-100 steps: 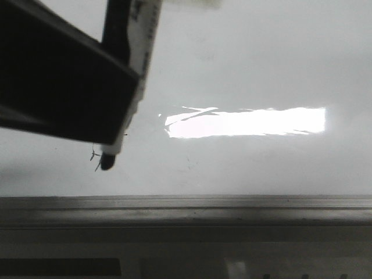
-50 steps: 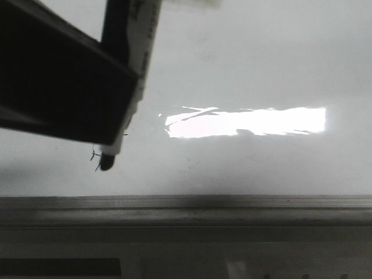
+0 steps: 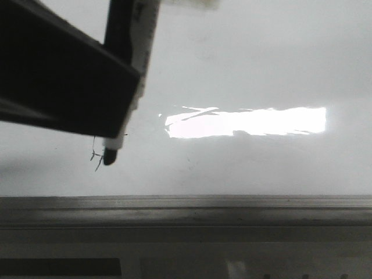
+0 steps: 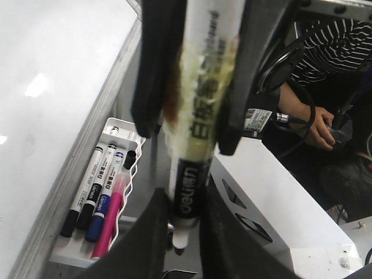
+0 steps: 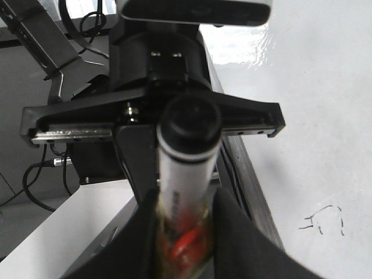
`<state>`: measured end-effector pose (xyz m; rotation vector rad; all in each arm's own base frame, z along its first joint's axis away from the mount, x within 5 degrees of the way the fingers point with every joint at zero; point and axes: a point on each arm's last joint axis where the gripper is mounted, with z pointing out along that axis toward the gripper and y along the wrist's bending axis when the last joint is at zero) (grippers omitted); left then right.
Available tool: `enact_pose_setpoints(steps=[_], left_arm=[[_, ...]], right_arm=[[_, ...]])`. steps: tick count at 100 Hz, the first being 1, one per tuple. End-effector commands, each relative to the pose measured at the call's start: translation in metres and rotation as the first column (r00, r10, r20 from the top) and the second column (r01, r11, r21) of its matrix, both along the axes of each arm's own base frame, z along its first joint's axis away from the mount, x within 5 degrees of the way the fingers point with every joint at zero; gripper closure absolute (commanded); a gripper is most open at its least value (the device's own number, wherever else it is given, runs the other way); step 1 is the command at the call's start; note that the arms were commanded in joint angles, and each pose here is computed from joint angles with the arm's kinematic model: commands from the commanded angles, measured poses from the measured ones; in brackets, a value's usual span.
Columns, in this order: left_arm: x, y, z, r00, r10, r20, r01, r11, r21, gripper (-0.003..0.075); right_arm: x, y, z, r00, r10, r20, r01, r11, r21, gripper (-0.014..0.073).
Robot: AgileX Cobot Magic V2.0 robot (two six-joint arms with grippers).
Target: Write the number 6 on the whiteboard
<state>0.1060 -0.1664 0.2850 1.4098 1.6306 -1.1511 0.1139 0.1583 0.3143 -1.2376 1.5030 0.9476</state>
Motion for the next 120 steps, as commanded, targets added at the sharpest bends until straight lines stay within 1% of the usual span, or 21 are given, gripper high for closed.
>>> enact_pose_setpoints(steps=[1,5,10,15,20,27,30,34,44,53,60,65,71,79,86,91,95,102,112,120], left_arm=[[-0.001,-0.002,0.013,1.0,-0.003,-0.018,0.002,0.997,-0.074,0.0736],[-0.001,-0.002,0.014,1.0,-0.001,-0.018,0.0,0.997,-0.075,0.0715],[-0.001,-0.002,0.014,1.0,-0.001,-0.018,-0.001,0.997,-0.077,0.0657],[-0.001,-0.002,0.016,1.0,0.003,-0.023,-0.006,0.996,-0.089,0.0569],[-0.002,-0.002,0.017,0.999,0.01,-0.036,-0.014,0.995,-0.1,0.0453],[-0.004,0.0,0.022,0.999,0.025,-0.03,-0.029,0.993,-0.114,0.0341],[-0.005,0.002,0.024,0.999,0.039,-0.03,-0.042,0.992,-0.12,0.032],[-0.006,0.004,0.028,0.997,0.07,-0.027,-0.073,0.989,-0.13,0.0312],[-0.011,0.014,0.04,0.988,0.151,0.022,-0.145,0.975,-0.17,0.0313],[-0.015,0.028,0.053,0.956,0.284,0.068,-0.262,0.937,-0.23,0.0313],[-0.018,0.042,0.06,0.908,0.411,0.081,-0.374,0.881,-0.289,0.0315],[-0.019,0.054,0.063,0.856,0.512,0.071,-0.464,0.822,-0.33,0.0328],[-0.023,0.067,0.063,0.802,0.595,0.053,-0.537,0.756,-0.374,0.0365],[-0.026,0.081,0.058,0.727,0.686,0.036,-0.614,0.673,-0.412,0.0442],[-0.028,0.09,0.051,0.678,0.735,0.024,-0.658,0.621,-0.427,0.0517],[-0.028,0.094,0.045,0.655,0.756,-0.003,-0.684,0.591,-0.427,0.058],[-0.029,0.096,0.04,0.645,0.764,-0.019,-0.698,0.579,-0.421,0.0639],[-0.029,0.096,0.032,0.645,0.764,-0.024,-0.706,0.583,-0.403,0.0741],[-0.029,0.095,0.023,0.651,0.759,-0.026,-0.709,0.595,-0.379,0.0741],[-0.029,0.094,0.018,0.658,0.753,-0.027,-0.708,0.606,-0.363,0.0741]], right_arm=[[0.002,0.001,0.017,1.0,-0.018,0.007,0.017,0.997,0.076,0.0645],[0.003,0.001,0.017,1.0,-0.029,0.006,0.028,0.997,0.078,0.0644],[0.005,0.0,0.018,0.999,-0.053,0.009,0.053,0.995,0.082,0.0633],[0.007,-0.002,0.019,0.995,-0.094,0.021,0.092,0.992,0.084,0.0633],[0.008,-0.006,0.023,0.989,-0.143,0.044,0.138,0.986,0.092,0.0633],[0.007,-0.013,0.028,0.973,-0.202,0.111,0.191,0.976,0.1,0.0633],[0.006,-0.016,0.031,0.964,-0.224,0.143,0.21,0.972,0.105,0.0633],[0.005,-0.021,0.034,0.949,-0.257,0.182,0.241,0.965,0.106,0.0633],[-0.002,-0.036,0.04,0.902,-0.33,0.278,0.31,0.944,0.115,0.0633],[-0.008,-0.047,0.036,0.863,-0.379,0.335,0.361,0.925,0.117,0.0633],[-0.013,-0.057,0.031,0.828,-0.423,0.367,0.408,0.905,0.124,0.0633],[-0.014,-0.063,0.027,0.798,-0.459,0.391,0.447,0.886,0.128,0.0633],[-0.012,-0.069,0.024,0.757,-0.497,0.425,0.495,0.86,0.124,0.0633],[-0.009,-0.072,0.023,0.713,-0.516,0.474,0.532,0.839,0.113,0.0633],[-0.005,-0.072,0.026,0.677,-0.519,0.522,0.552,0.827,0.107,0.0633],[-0.002,-0.073,0.03,0.647,-0.524,0.554,0.57,0.815,0.105,0.0633],[0.0,-0.072,0.032,0.636,-0.521,0.57,0.574,0.813,0.102,0.0633],[0.003,-0.071,0.04,0.619,-0.519,0.589,0.576,0.81,0.109,0.0633],[0.006,-0.067,0.05,0.619,-0.521,0.588,0.567,0.814,0.124,0.0633],[0.006,-0.062,0.052,0.644,-0.509,0.571,0.544,0.83,0.126,0.0635]])
